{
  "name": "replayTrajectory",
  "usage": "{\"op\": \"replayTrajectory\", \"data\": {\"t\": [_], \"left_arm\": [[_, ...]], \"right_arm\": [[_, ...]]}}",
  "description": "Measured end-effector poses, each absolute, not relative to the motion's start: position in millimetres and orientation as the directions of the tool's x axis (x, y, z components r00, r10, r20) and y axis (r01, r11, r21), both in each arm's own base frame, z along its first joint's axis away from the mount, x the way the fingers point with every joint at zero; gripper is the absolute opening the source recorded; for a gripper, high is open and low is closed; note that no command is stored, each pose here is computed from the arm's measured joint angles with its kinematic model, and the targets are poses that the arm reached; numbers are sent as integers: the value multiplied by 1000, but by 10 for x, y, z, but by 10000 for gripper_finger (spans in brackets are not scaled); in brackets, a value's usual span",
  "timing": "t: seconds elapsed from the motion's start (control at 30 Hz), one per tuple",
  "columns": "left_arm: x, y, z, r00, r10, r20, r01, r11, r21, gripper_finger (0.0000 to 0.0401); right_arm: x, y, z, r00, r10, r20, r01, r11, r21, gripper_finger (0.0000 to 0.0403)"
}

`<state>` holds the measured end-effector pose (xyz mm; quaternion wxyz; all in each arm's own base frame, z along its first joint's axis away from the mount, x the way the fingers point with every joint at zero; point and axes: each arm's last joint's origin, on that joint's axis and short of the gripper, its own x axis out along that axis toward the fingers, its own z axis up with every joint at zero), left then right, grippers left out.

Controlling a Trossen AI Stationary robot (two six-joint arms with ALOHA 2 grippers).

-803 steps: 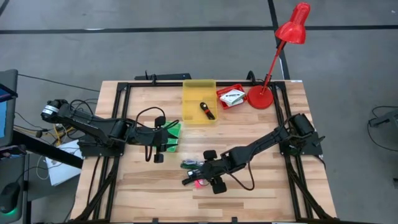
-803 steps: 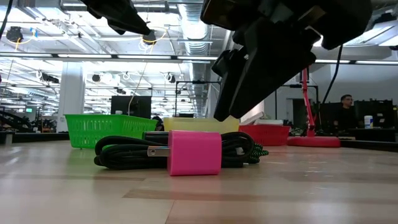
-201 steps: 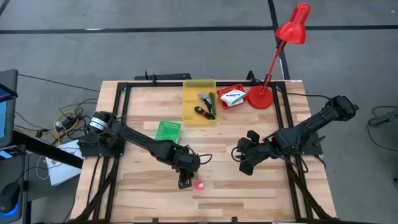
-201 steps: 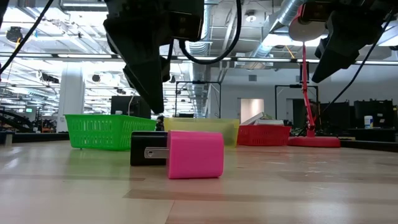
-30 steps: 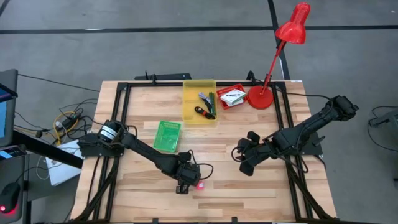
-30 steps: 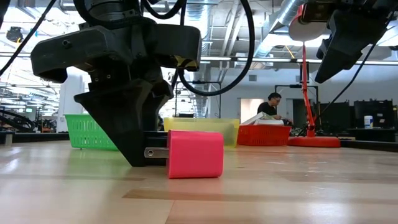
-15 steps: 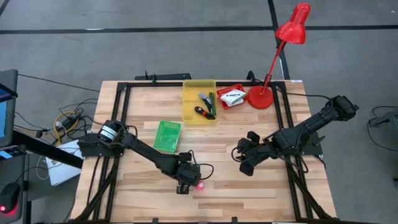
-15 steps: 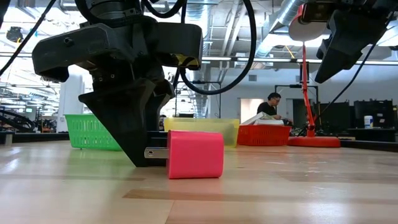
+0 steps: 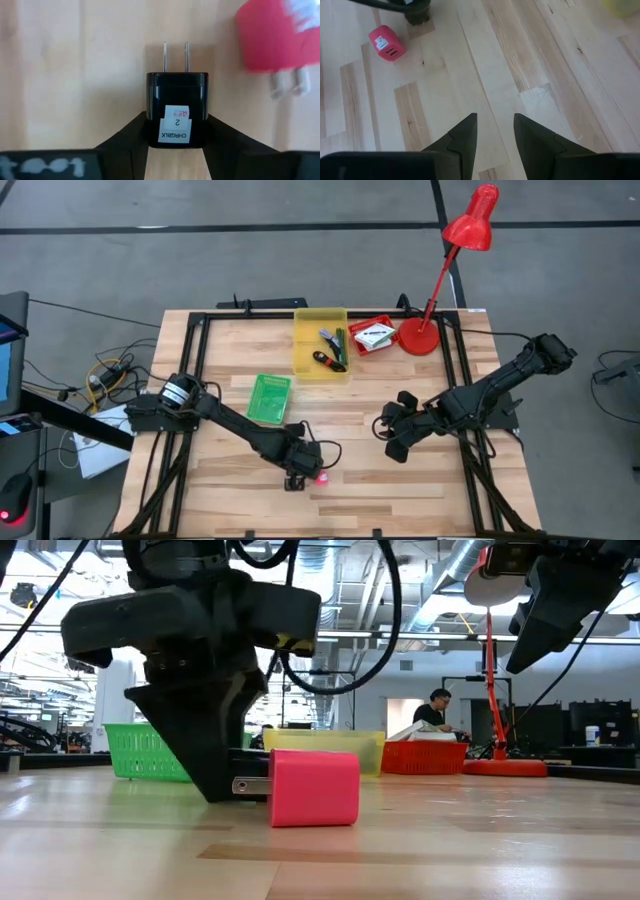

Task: Pick and place items into bin
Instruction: Put the black charger adapter into the green bin

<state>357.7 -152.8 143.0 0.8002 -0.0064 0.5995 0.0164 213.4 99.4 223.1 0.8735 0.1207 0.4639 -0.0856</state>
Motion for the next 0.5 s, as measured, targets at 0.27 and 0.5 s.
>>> {"op": "replayTrajectory", "data": {"t": [0.27, 0.5], "left_arm": [[3628, -1519, 1836, 232, 188, -954, -71, 982, 177, 132], [3496, -1402, 2345, 90, 452, -888, -86, 891, 445, 132]], "right_arm": [[2136, 995, 2233, 558, -36, -829, 261, 956, 134, 123], [2136, 995, 2233, 558, -36, -829, 261, 956, 134, 123]]}}
